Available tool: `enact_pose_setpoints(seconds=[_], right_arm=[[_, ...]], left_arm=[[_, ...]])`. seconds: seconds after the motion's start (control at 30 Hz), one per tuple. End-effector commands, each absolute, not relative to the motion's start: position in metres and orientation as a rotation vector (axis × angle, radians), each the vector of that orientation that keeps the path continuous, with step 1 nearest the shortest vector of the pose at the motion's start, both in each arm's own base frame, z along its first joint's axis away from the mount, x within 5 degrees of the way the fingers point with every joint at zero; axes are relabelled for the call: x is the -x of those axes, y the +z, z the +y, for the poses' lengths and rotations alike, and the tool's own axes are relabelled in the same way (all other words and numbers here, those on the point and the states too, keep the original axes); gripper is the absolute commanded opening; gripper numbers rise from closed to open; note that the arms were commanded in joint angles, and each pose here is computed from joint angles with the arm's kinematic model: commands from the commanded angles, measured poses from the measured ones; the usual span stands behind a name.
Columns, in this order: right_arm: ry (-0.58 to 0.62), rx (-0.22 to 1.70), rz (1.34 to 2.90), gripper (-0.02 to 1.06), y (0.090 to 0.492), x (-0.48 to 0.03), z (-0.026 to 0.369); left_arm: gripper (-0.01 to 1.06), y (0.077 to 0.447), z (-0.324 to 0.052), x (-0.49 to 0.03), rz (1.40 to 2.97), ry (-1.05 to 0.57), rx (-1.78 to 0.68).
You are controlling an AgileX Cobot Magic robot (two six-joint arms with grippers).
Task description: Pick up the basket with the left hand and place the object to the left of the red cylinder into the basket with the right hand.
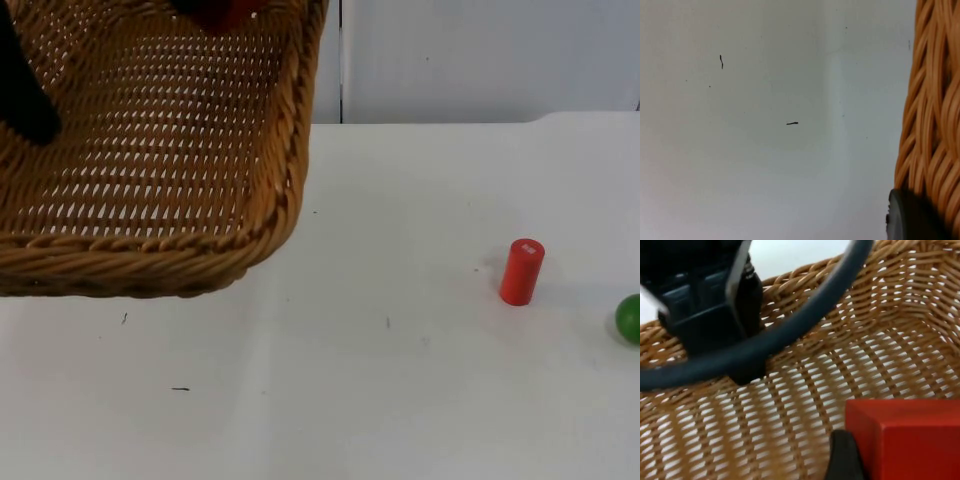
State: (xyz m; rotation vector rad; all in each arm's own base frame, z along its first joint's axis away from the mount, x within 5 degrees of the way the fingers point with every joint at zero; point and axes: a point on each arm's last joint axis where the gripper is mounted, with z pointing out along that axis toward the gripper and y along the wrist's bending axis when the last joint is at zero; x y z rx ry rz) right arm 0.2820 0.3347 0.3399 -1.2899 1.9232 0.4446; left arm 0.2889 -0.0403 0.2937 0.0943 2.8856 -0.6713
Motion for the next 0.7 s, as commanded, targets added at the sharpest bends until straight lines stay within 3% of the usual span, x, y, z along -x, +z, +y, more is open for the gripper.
enact_pose_setpoints(seconds=[0.0, 0.23, 0.37, 0.5, 0.53, 0.6, 0.67], right_arm=[[0.461, 1.274, 1.9, 0.0, 0.343, -0.283, 0.341], [0.487, 1.289, 1.962, 0.01, 0.32, -0.289, 0.351], [0.484, 1.297, 1.977, 0.11, 0.313, -0.291, 0.353], [0.482, 1.317, 1.999, 0.4, 0.311, -0.289, 0.352], [0.482, 1.317, 1.999, 0.4, 0.311, -0.289, 0.352], [0.482, 1.319, 2.001, 0.63, 0.311, -0.289, 0.352], [0.485, 1.312, 2.004, 0.69, 0.312, -0.289, 0.352]], left_arm=[[0.0, 0.297, -0.043, -0.288, 2.871, -0.695, -0.1], [0.0, 0.297, -0.043, -0.288, 2.871, -0.695, -0.1], [0.0, 0.297, -0.043, -0.288, 2.87, -0.695, -0.104], [0.0, 0.297, -0.043, -0.288, 2.868, -0.693, -0.114], [0.0, 0.297, -0.043, -0.288, 2.868, -0.693, -0.114], [0.0, 0.297, -0.042, -0.288, 2.869, -0.69, -0.115], [0.0, 0.297, -0.042, -0.288, 2.869, -0.69, -0.115]])
